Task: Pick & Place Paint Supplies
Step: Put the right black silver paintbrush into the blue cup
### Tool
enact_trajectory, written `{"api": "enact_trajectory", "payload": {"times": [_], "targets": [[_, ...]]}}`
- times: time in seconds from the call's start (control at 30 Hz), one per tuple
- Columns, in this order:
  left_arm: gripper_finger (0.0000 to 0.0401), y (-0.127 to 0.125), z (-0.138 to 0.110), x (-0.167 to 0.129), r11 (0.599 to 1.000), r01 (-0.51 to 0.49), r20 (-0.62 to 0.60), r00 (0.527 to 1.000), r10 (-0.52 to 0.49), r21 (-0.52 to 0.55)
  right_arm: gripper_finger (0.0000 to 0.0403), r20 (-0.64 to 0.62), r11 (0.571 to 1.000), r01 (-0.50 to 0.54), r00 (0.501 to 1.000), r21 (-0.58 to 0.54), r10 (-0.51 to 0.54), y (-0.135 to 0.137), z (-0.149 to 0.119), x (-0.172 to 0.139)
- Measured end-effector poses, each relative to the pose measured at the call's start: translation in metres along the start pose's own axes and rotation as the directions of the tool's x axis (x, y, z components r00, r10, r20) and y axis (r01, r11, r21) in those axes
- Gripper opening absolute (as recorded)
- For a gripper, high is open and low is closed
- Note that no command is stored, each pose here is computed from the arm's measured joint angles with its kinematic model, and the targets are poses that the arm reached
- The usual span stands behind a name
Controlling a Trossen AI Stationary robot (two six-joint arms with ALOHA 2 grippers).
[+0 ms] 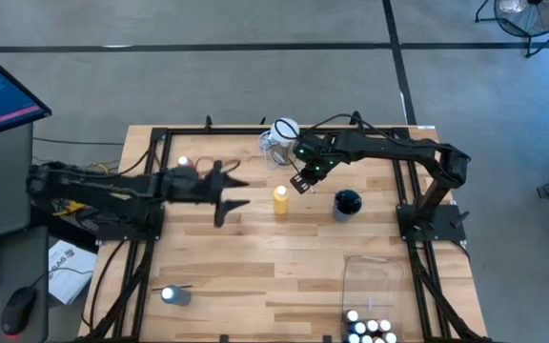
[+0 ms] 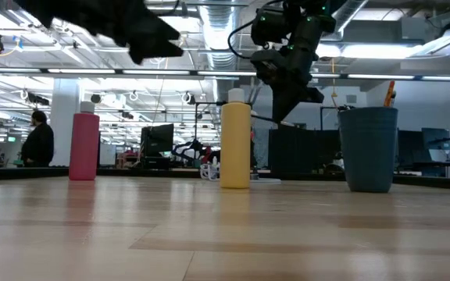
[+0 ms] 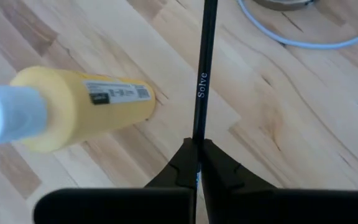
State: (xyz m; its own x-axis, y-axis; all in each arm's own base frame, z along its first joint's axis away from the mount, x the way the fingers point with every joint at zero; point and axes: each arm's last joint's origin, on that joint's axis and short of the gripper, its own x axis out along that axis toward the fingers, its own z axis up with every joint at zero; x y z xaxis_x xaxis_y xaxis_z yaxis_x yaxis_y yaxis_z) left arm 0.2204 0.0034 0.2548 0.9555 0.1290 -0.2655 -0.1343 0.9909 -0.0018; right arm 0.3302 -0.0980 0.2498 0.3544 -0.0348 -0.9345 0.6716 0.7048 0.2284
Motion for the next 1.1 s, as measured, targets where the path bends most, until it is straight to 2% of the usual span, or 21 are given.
{"api": "enact_trajectory", "payload": {"times": [0.13, 0.27, 0.47, 0.63, 0.8, 0.97, 1.1], "targets": [[0.0209, 0.041, -0.014, 0.023, 0.981, 0.09, 0.078, 0.994, -0.078, -0.171, 0.0, 0.011, 1.0, 0.011, 1.0, -0.012, -0.011, 0.002, 0.001, -0.004], [0.0209, 0.079, -0.035, 0.041, 0.919, 0.152, 0.163, 0.982, -0.097, -0.364, 0.0, 0.026, 0.999, 0.009, 1.0, -0.031, -0.008, 0.004, 0.004, -0.007], [0.0209, 0.107, -0.054, 0.073, 0.829, 0.205, 0.291, 0.955, -0.053, -0.521, 0.0, 0.06, 0.999, -0.007, 0.998, -0.051, 0.01, 0.008, 0.009, -0.014], [0.0209, 0.109, -0.061, 0.102, 0.783, 0.244, 0.314, 0.947, -0.065, -0.572, 0.0, 0.087, 0.998, -0.018, 0.996, -0.054, 0.023, 0.011, 0.014, -0.021], [0.0209, 0.103, -0.053, 0.122, 0.789, 0.261, 0.349, 0.935, -0.062, -0.557, 0.0, 0.096, 0.998, -0.023, 0.995, -0.057, 0.028, 0.012, 0.015, -0.024], [0.0209, 0.099, -0.041, 0.127, 0.794, 0.269, 0.386, 0.921, -0.047, -0.545, 0.0, 0.097, 0.998, -0.024, 0.995, -0.058, 0.029, 0.013, 0.015, -0.024], [0.0209, 0.094, -0.045, 0.13, 0.789, 0.225, 0.344, 0.939, -0.018, -0.572, 0.0, 0.098, 0.998, -0.025, 0.995, -0.062, 0.031, 0.014, 0.015, -0.024]]}}
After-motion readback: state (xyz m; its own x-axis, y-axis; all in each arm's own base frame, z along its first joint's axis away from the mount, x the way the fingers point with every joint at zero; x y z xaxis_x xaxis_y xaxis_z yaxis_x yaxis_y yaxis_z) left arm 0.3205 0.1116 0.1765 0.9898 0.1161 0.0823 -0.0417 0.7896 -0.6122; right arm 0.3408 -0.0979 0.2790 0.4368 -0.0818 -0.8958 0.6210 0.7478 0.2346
